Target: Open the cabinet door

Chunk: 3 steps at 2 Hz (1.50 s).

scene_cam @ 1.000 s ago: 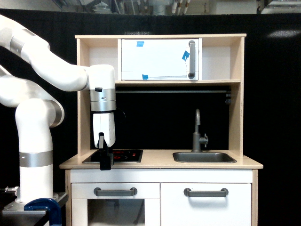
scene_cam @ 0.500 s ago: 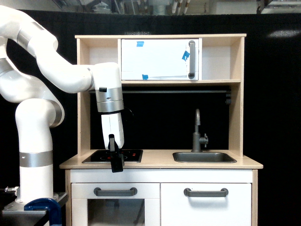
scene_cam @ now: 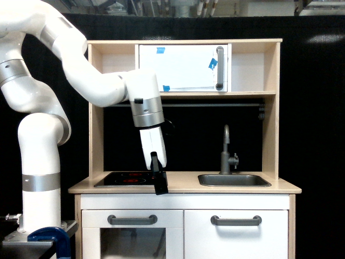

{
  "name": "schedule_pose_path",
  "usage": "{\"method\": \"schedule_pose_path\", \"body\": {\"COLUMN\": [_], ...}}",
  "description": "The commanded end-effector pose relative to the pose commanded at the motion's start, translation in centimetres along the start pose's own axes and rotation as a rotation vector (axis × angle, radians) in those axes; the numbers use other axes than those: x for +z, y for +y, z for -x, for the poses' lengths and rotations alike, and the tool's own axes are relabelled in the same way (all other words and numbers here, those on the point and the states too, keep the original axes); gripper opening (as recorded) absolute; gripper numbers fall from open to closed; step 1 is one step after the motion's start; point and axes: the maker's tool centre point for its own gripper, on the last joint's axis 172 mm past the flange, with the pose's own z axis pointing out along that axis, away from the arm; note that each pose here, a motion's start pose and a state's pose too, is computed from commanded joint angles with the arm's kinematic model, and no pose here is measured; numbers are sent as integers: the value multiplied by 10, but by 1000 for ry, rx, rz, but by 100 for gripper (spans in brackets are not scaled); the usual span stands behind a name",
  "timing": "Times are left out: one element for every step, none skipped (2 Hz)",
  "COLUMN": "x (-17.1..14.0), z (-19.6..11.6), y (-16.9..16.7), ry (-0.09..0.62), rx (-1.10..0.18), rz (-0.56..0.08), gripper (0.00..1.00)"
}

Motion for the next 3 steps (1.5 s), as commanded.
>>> {"method": "schedule_pose_path", "body": {"x": [12,24,23], "z": [-59,-96,-141], "y": [-8,-3,-7], "ry": [-16,-29,20], "rx": [188,33,-137], "rz": [-16,-66,-166], "gripper": [100,100,100]}}
